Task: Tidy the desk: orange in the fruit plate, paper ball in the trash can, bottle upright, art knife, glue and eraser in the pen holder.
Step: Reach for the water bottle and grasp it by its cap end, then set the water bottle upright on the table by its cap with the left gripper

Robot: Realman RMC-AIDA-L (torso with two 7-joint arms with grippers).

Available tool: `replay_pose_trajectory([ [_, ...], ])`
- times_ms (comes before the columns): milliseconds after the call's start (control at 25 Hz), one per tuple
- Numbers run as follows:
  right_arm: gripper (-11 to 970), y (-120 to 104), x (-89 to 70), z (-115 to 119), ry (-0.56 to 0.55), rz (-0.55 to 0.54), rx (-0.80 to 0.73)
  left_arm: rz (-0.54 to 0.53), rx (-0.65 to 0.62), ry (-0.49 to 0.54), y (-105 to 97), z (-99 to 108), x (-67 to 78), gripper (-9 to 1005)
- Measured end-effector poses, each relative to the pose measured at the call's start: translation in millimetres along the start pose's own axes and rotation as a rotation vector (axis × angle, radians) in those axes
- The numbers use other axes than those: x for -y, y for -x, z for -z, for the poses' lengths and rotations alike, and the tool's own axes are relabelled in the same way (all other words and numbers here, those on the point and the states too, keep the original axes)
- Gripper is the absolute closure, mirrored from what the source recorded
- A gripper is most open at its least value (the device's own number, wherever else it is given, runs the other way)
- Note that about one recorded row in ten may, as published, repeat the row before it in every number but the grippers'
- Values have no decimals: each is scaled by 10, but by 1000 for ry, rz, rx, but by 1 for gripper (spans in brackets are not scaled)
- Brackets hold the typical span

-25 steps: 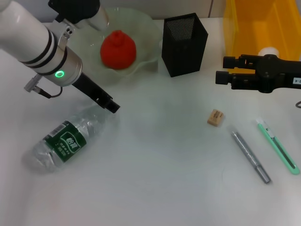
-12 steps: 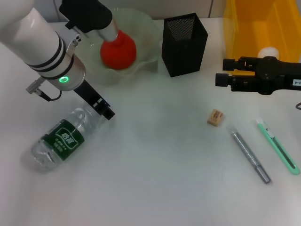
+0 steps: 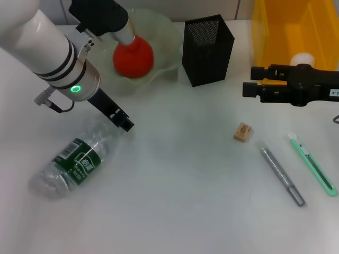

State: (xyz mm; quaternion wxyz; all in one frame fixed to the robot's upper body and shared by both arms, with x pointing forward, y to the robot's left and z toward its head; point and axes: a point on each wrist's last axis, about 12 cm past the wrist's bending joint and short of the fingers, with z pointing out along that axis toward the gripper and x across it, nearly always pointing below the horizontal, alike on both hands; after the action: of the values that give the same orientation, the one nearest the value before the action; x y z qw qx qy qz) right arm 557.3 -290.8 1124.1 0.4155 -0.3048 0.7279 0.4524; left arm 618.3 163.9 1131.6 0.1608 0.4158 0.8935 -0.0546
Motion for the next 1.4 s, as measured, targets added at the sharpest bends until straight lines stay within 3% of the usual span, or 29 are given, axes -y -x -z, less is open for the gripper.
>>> replay_pose_trajectory([
  [480,191,20,-23,-24,24,-16,0,-6,-6,0,-48,41,-10,526],
  [800,192,0,-58,-30,40,-32,16,-17,189,29,-62,607,-43,539],
  [840,192,0,-58,-30,40,-32,16,-17,189,29,-62,607,-43,541],
  [880,192,-1,-62,-30,43,-32,16,-2,238,23,-97,753,-71,542],
  [1400,192,-1,-70,-19,49,-37,15,48,410,5,-296,1143,-126,557],
])
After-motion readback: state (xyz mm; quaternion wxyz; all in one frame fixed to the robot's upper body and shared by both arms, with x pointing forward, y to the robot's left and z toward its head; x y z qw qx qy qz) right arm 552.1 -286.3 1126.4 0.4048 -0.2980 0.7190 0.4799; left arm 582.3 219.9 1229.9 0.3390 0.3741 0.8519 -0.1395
